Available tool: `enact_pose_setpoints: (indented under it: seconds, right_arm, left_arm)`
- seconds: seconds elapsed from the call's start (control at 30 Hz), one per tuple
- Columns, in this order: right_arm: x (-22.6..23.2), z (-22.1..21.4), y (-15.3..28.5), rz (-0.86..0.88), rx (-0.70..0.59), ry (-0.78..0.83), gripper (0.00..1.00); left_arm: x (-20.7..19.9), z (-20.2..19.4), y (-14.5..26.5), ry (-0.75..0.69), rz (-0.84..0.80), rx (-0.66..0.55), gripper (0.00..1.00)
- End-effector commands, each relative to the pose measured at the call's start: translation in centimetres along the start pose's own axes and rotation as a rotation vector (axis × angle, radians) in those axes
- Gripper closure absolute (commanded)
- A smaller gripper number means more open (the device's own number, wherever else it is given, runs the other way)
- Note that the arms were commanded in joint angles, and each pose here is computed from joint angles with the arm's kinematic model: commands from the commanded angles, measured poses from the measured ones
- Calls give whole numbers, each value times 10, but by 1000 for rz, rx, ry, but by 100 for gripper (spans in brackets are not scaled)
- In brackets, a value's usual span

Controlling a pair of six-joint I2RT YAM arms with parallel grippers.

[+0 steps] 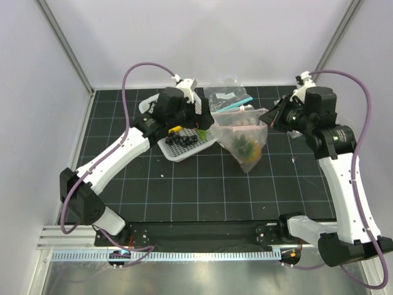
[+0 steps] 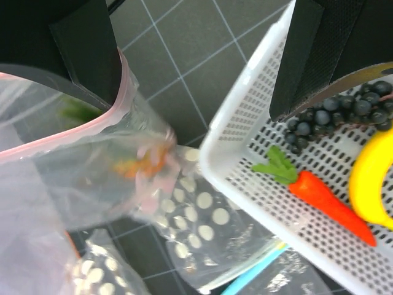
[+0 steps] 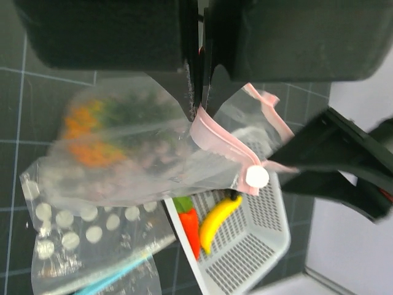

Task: Place the food in the zip-top bag and seal the zipper
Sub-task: Adjust the zipper food storage bag at the center of the board.

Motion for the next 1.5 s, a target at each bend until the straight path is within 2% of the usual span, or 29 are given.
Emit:
enact_pose_setpoints:
  seconds: [0.0,0.13,0.23,0.4,0.5,0.77,1.0,1.13,1.27,1.47]
  right_arm:
    - [-24,-29,-24,-53,115,31,99]
    - [-35,-53,-44,-58,171,28,99]
    - [-44,-61,-50,-89,184,23,99]
    - [-56,-58,-52,-149,149,27,99]
    - [-52,-53,-57,-131,135,17,99]
    - [-17,-43,-81,19,132,-25,99]
    - [-7,-14,-67,0,71,23,99]
    - [-13,-8,-47,-64,58,68,99]
    - [-12,-9,-20,-78,44,99,99]
    - [-24,-13,29,-169,23,170,99]
  left_arm:
    - [50,-26,-18,23,153,136,0]
    - [88,-36,-45,-15,270,185,0]
    - [90,-36,-52,-5,212,222,0]
    - [34,-29,-40,5,-128,188,0]
    - [-5,-20,-18,29,-323,171,0]
    - [-55,-5,18,-11,-463,115,0]
    - [-56,13,39,-22,-412,38,0]
    - [-38,34,57,-17,-296,-42,0]
    - [-4,50,62,67,-168,-90,0]
    - [10,42,49,94,-121,-54,0]
Point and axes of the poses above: each gripper's point midway between its finger pads, its own y axis back along the fingers, its own x axis along the line the jaws close on, z = x × y, the point moved 1 cm from there along y, back along the fingers, and after that the axes turned 3 degrees about y, right-handed, at the moved point
